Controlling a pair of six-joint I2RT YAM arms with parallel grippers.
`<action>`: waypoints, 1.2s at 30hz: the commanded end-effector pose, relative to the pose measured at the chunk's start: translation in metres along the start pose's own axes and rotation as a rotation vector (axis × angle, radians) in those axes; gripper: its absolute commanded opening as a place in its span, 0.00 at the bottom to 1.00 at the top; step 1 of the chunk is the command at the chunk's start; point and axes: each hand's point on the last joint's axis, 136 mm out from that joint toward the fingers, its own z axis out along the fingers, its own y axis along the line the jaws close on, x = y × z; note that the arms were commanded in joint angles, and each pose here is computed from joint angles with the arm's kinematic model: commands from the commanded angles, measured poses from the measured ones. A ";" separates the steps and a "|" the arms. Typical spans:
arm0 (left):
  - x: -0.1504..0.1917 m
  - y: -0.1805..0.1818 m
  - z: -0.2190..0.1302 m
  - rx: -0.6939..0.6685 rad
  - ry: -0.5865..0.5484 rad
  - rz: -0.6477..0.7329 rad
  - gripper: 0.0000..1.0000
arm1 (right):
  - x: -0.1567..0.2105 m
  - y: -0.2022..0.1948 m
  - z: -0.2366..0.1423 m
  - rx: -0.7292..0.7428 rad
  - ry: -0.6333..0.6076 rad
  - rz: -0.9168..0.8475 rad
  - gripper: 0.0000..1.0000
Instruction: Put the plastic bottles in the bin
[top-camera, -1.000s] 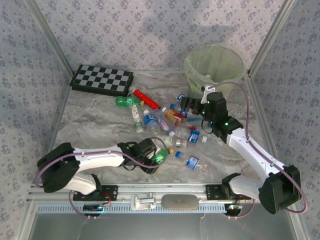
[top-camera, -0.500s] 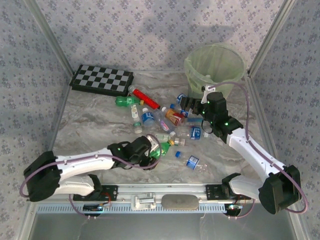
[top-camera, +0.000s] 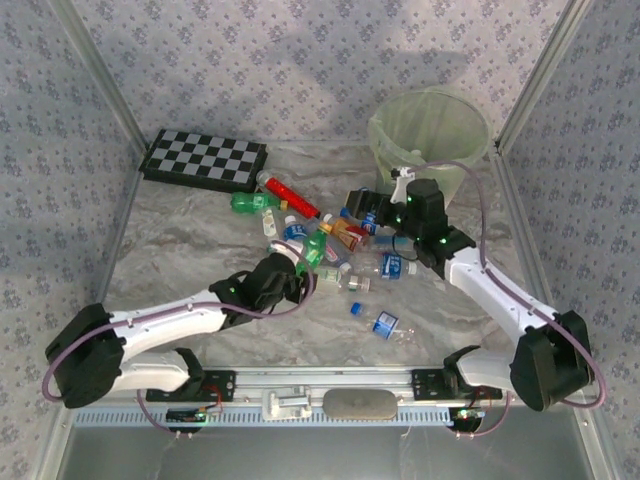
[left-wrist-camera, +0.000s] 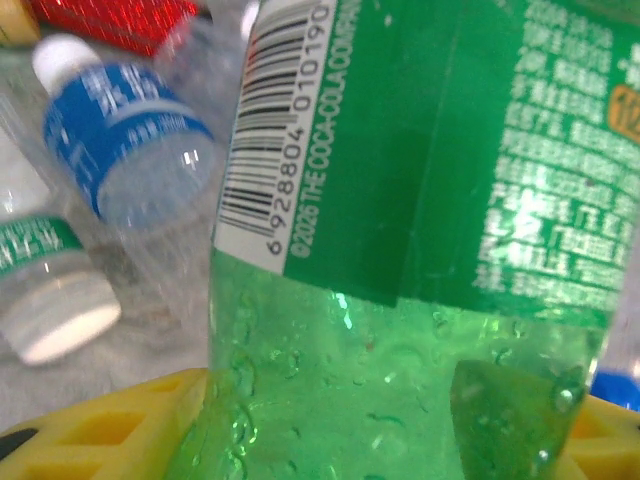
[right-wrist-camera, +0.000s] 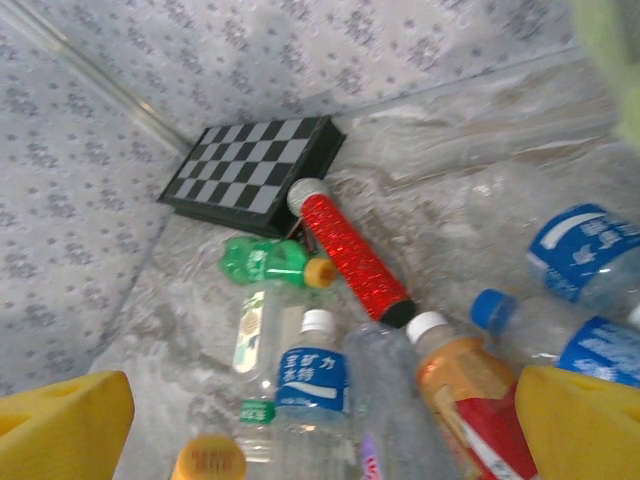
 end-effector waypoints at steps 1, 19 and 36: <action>-0.071 -0.011 -0.002 0.039 -0.212 -0.067 0.51 | -0.010 0.036 0.005 -0.151 0.000 0.044 1.00; -0.113 -0.031 0.012 0.227 -0.270 -0.115 0.51 | 0.020 0.079 0.032 -0.330 0.123 0.022 0.95; -0.109 -0.063 0.001 0.381 -0.244 -0.042 0.52 | 0.032 0.080 0.045 -0.361 0.176 0.039 0.61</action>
